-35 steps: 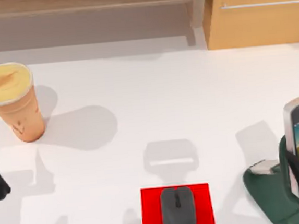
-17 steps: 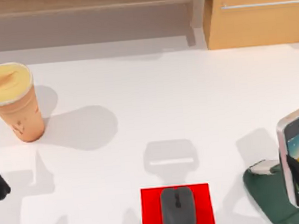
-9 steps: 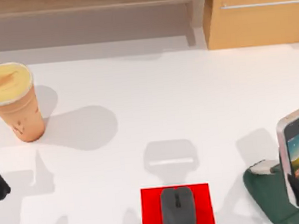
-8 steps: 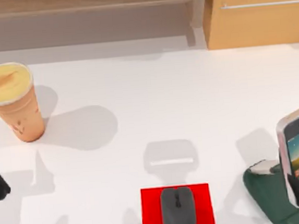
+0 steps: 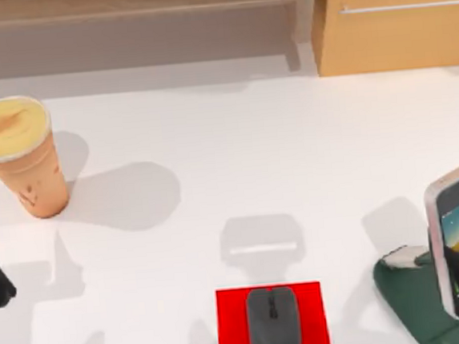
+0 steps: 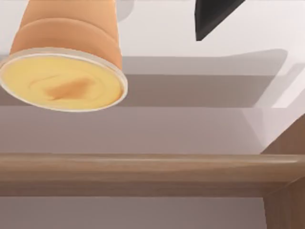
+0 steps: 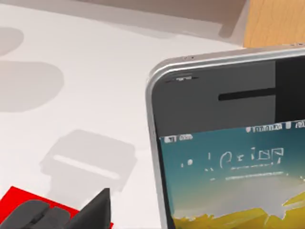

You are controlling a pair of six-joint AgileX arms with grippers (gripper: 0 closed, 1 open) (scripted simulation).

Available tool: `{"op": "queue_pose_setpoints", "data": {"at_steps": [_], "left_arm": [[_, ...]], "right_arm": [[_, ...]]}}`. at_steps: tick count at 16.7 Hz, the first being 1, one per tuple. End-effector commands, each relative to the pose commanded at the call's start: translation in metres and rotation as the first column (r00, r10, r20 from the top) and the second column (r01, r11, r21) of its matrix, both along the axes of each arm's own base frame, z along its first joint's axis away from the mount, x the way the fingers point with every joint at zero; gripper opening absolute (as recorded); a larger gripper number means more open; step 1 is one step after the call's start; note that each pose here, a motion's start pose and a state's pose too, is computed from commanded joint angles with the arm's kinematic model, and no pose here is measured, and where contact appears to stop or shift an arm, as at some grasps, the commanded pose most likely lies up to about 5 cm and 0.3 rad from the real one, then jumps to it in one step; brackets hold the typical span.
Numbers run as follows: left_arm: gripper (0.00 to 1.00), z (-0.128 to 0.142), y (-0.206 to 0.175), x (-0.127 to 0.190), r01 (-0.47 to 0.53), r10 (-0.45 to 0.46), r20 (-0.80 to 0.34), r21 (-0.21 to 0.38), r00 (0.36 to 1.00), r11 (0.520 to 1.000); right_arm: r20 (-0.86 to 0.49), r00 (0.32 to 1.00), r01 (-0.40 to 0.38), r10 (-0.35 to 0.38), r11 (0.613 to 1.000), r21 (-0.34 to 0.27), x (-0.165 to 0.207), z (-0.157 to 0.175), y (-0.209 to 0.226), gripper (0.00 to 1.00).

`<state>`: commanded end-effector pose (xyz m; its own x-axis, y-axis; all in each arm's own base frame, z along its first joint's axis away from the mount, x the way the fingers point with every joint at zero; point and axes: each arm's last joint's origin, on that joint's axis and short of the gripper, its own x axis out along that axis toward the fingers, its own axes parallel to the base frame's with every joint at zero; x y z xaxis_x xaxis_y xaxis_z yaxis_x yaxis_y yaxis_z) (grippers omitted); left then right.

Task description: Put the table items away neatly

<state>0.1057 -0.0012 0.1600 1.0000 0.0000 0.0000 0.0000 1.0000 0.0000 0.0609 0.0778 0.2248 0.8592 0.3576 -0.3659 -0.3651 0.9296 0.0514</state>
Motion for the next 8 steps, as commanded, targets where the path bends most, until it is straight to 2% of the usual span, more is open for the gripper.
{"op": "queue_pose_setpoints", "data": {"at_steps": [3, 5, 8], "left_arm": [[1.0, 0.0, 0.0, 0.0, 0.0, 0.0, 0.0, 0.0, 1.0, 1.0], [1.0, 0.0, 0.0, 0.0, 0.0, 0.0, 0.0, 0.0, 1.0, 1.0], [1.0, 0.0, 0.0, 0.0, 0.0, 0.0, 0.0, 0.0, 1.0, 1.0]], "right_arm": [[0.083, 0.996, 0.002, -0.014, 0.99, 0.142, 0.008, 0.017, -0.008, 1.0], [0.166, 0.985, 0.004, -0.041, 0.977, 0.215, 0.013, 0.024, -0.016, 1.0], [0.296, 0.946, 0.056, -0.133, 0.966, 0.253, 0.022, 0.023, -0.032, 1.0]]}}
